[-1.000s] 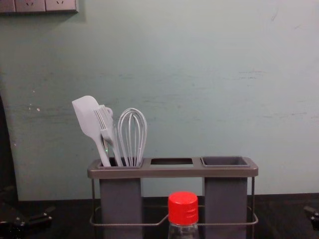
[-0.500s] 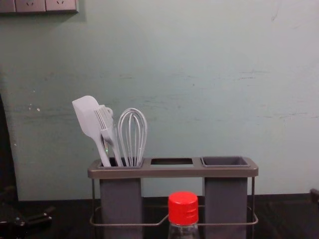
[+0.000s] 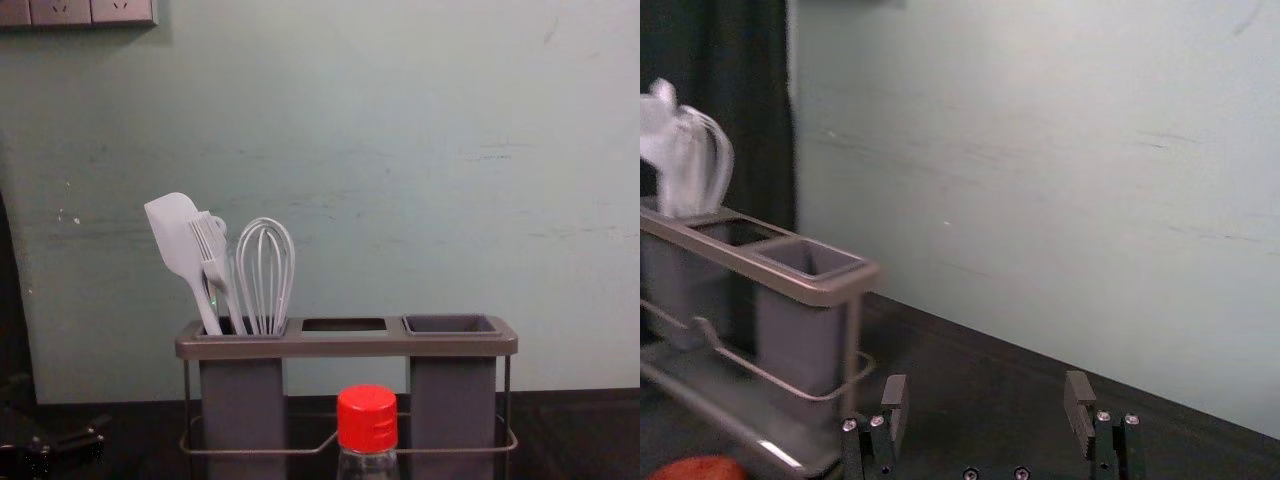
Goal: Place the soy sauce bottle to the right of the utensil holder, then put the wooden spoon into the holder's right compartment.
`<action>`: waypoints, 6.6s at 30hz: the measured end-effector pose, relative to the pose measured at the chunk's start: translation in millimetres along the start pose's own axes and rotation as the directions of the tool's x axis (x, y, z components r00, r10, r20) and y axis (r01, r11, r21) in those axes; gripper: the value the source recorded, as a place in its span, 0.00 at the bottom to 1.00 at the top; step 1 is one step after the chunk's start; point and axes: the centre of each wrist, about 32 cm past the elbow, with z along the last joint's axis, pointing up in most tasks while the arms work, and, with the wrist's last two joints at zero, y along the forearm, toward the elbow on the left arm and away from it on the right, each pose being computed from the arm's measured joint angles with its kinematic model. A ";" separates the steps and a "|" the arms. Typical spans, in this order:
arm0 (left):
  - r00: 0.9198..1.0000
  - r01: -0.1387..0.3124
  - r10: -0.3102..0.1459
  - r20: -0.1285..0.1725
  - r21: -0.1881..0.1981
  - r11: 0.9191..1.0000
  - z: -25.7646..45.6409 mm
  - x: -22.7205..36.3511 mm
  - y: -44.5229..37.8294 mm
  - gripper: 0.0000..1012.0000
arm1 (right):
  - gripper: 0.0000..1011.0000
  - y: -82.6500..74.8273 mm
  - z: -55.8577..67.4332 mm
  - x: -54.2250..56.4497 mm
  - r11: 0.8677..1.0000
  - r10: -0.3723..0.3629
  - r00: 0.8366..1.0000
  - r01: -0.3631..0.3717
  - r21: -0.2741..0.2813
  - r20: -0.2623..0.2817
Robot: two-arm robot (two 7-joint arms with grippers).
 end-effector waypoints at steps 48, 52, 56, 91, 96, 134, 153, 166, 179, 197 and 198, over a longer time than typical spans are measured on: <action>1.000 0.000 0.000 0.000 0.000 1.000 0.0 0.0 0.0 0.99 | 0.99 31.0 28.3 -26.0 0.806 0.582 0.787 -0.591 0.018 -0.203; 1.000 0.000 0.000 0.000 0.000 1.000 0.0 0.0 0.0 0.99 | 0.99 36.3 32.6 -29.7 0.788 0.607 0.773 -0.615 0.013 -0.184; 1.000 0.000 0.000 0.000 0.000 1.000 0.0 0.0 0.0 0.99 | 0.99 41.9 34.2 -33.2 0.777 0.622 0.763 -0.630 0.015 -0.179; 1.000 0.000 0.000 0.000 0.000 1.000 0.0 0.0 0.0 0.99 | 0.99 94.9 39.6 -64.6 0.722 0.684 0.707 -0.692 0.023 -0.182; 1.000 0.000 0.000 0.000 0.000 1.000 0.0 0.0 0.0 0.99 | 0.99 98.8 37.0 -67.7 0.728 0.678 0.713 -0.685 0.030 -0.177; 1.000 0.000 0.000 0.000 0.000 1.000 0.0 0.0 0.0 0.99 | 0.38 98.4 37.5 -67.2 0.729 0.678 0.714 -0.684 0.033 -0.177; 1.000 0.000 0.000 0.000 0.000 1.000 0.0 0.0 0.0 0.99 | 0.38 60.4 67.7 -43.1 0.794 0.607 0.784 -0.607 0.045 -0.129; 1.000 0.000 0.000 0.000 0.000 1.000 0.0 0.0 0.0 0.99 | 0.38 10.7 58.1 1.2 0.895 0.443 0.886 -0.447 0.001 -0.137; 1.000 0.000 0.000 0.000 0.000 1.000 0.0 0.0 0.0 0.99 | 0.38 16.7 45.8 24.0 0.938 0.339 0.935 -0.344 -0.036 -0.106; 1.000 0.000 0.000 0.000 0.000 1.000 0.0 0.0 0.0 0.99 | 0.38 56.7 27.0 28.1 0.961 0.275 0.953 -0.278 -0.005 -0.123; 1.000 0.000 0.000 0.000 0.000 1.000 0.0 0.0 0.0 0.99 | 0.38 58.2 26.4 27.9 0.961 0.275 0.953 -0.278 -0.005 -0.124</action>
